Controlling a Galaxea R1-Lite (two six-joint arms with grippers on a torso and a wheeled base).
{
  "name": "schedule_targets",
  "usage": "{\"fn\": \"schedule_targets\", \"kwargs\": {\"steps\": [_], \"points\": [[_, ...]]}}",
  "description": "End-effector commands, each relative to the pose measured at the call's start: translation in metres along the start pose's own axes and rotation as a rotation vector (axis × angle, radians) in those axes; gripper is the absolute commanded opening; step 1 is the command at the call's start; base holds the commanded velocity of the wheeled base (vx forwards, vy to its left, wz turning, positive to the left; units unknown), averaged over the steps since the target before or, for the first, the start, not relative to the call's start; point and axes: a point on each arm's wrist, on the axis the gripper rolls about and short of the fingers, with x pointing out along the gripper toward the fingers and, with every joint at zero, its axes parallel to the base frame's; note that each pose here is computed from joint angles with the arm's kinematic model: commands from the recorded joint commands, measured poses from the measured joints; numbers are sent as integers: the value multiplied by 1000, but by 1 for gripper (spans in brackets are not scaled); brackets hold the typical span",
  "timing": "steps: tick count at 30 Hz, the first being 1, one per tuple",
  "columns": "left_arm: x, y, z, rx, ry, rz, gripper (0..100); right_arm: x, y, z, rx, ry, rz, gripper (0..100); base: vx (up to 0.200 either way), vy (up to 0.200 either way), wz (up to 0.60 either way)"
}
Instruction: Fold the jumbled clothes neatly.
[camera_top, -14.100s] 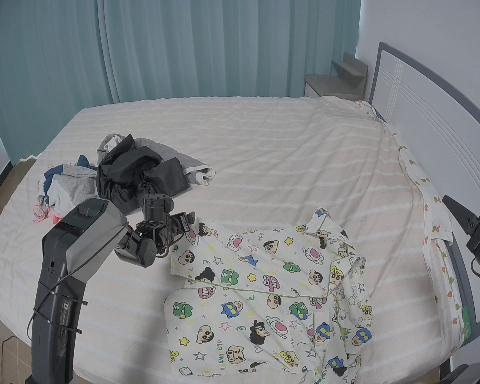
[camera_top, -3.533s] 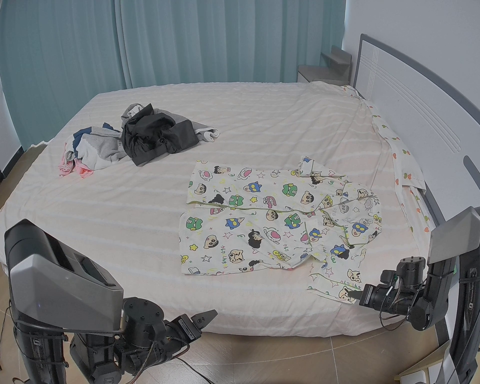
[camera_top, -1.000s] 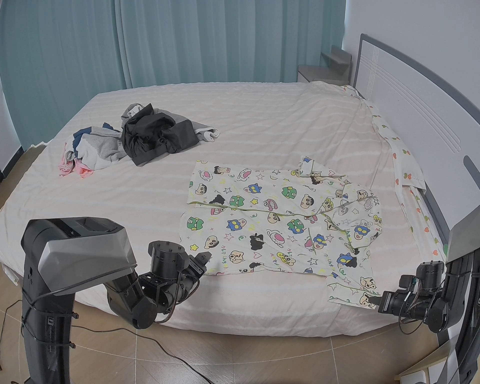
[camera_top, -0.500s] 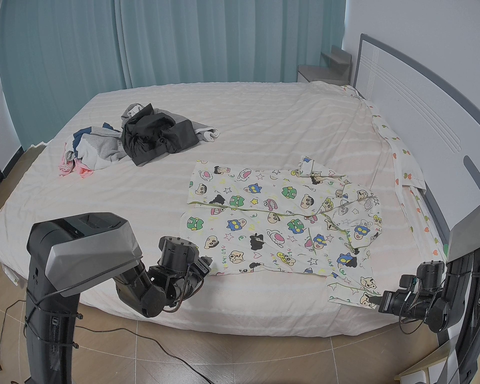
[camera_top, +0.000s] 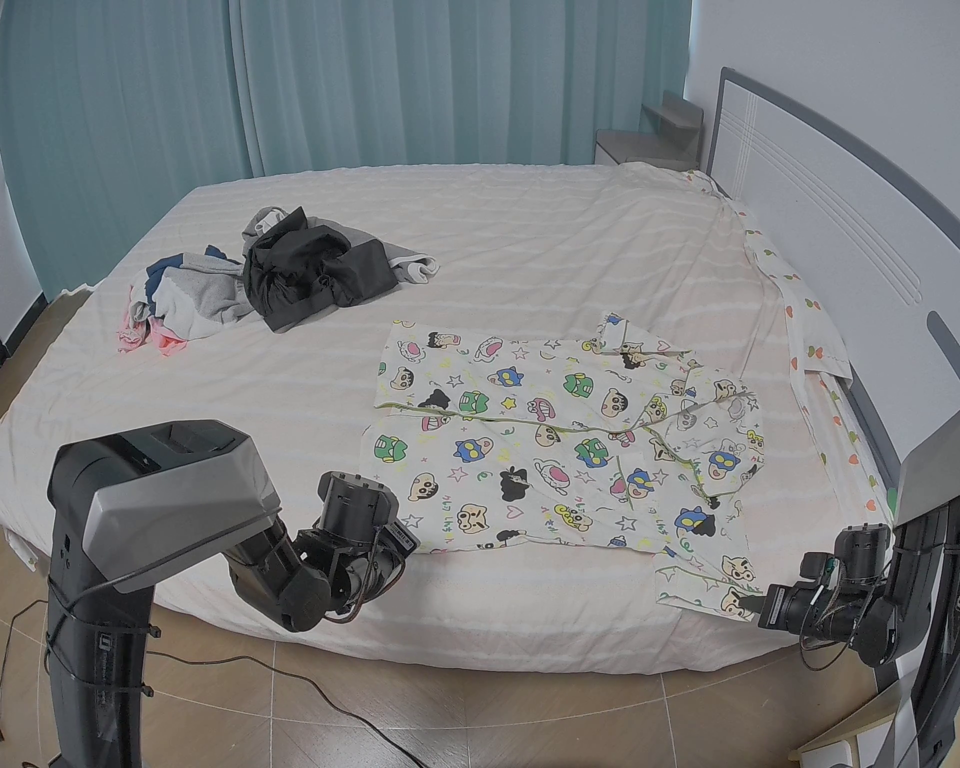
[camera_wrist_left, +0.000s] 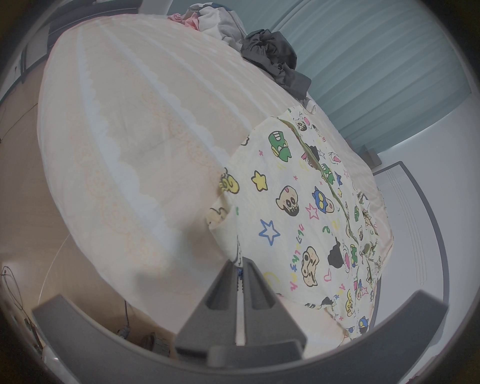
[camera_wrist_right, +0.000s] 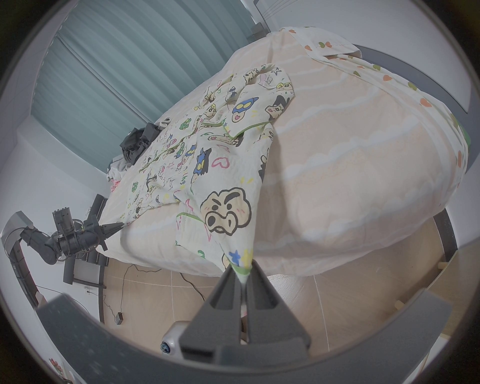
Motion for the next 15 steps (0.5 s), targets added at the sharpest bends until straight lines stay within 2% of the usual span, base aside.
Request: {"fn": "schedule_targets", "kwargs": {"steps": [1,15], "points": [[-15,-3,6,-3,-8,-11,0,-3,-2,-2,6,4,-8,0,0,0,0],[-30,14,14,-18,-5,33,0,-8,-8,-5,20,-1,-31,0,0,0,0]]}}
